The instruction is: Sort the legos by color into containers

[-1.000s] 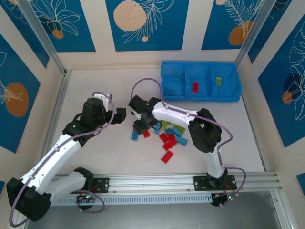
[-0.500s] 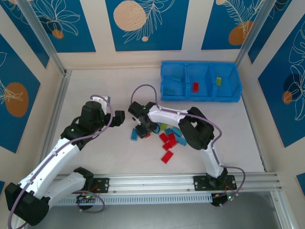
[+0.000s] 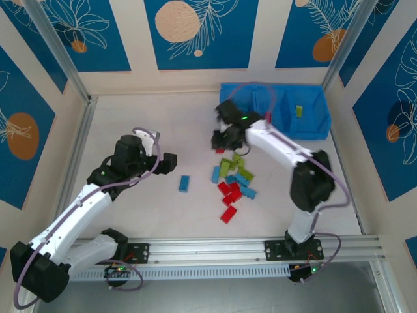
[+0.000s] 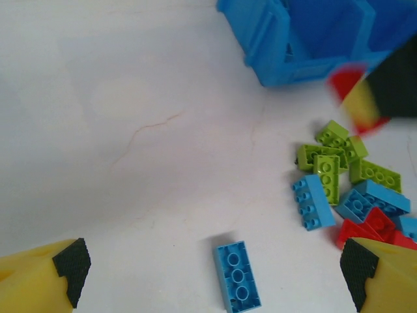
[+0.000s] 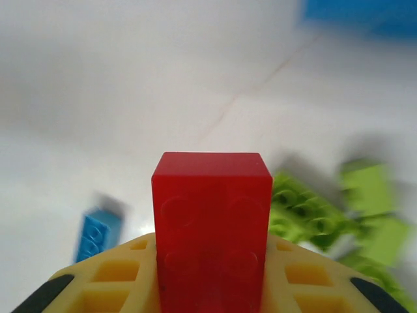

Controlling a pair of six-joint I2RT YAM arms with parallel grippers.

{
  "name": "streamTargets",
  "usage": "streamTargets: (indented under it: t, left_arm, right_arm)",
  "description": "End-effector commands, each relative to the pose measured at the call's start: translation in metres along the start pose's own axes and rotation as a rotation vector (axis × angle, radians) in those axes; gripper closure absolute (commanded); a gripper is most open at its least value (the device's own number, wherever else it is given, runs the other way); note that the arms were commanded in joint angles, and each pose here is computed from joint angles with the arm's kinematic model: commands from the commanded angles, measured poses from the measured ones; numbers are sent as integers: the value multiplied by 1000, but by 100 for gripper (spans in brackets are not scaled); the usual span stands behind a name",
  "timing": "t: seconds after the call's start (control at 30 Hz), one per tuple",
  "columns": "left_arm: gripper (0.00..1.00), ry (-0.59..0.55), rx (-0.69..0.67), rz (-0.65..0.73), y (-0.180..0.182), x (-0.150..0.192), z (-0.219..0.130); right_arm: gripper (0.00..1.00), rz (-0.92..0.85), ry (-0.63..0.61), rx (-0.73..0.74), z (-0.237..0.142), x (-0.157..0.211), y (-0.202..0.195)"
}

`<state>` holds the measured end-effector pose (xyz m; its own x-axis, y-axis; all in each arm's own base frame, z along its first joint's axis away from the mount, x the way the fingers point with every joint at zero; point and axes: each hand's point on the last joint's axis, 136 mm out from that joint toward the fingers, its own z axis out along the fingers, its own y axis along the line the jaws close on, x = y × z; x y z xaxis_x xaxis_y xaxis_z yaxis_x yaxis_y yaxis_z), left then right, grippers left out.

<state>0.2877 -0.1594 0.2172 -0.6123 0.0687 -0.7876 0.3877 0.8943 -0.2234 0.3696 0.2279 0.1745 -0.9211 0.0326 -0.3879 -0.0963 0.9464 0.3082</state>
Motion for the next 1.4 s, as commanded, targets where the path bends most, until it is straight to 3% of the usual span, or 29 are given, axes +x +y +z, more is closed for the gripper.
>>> streamTargets:
  t: [0.0,0.2,0.33,0.43,0.5,0.6,0.7,0.87,1.03,1.2,1.37]
  left_arm:
    - [0,-46,110,35,-21,-26,-3]
    - [0,-23,231,23,-43,-31,11]
    - [0,37,253,8,-50,-29,21]
    - [0,50,261,-5,-53,-29,27]
    - [0,60,265,-14,-54,-29,31]
    - [0,72,269,-17,-56,-28,35]
    - [0,79,271,-18,-57,-26,38]
    - [0,100,262,-22,-55,-21,43]
    - [0,101,249,-26,-54,-19,47]
    - [0,112,265,-34,-57,-17,50]
    - [0,127,272,-31,-58,-14,52]
  right_arm:
    - [71,216,-101,23,-34,-31,-48]
    - [71,419,-205,161,-38,-88,-155]
    - [71,439,-141,241,-2,-115,-203]
    - [68,441,-70,276,21,-128,-220]
    - [55,468,-36,289,26,-134,-227]
    - [43,487,-23,280,19,-141,-225]
    - [41,466,-42,245,-1,-141,-208]
    - [42,437,-60,185,-43,-100,-167]
    - [42,412,-23,115,-52,-18,-122]
    - [42,368,90,57,-25,48,-93]
    - [42,306,207,85,17,62,-91]
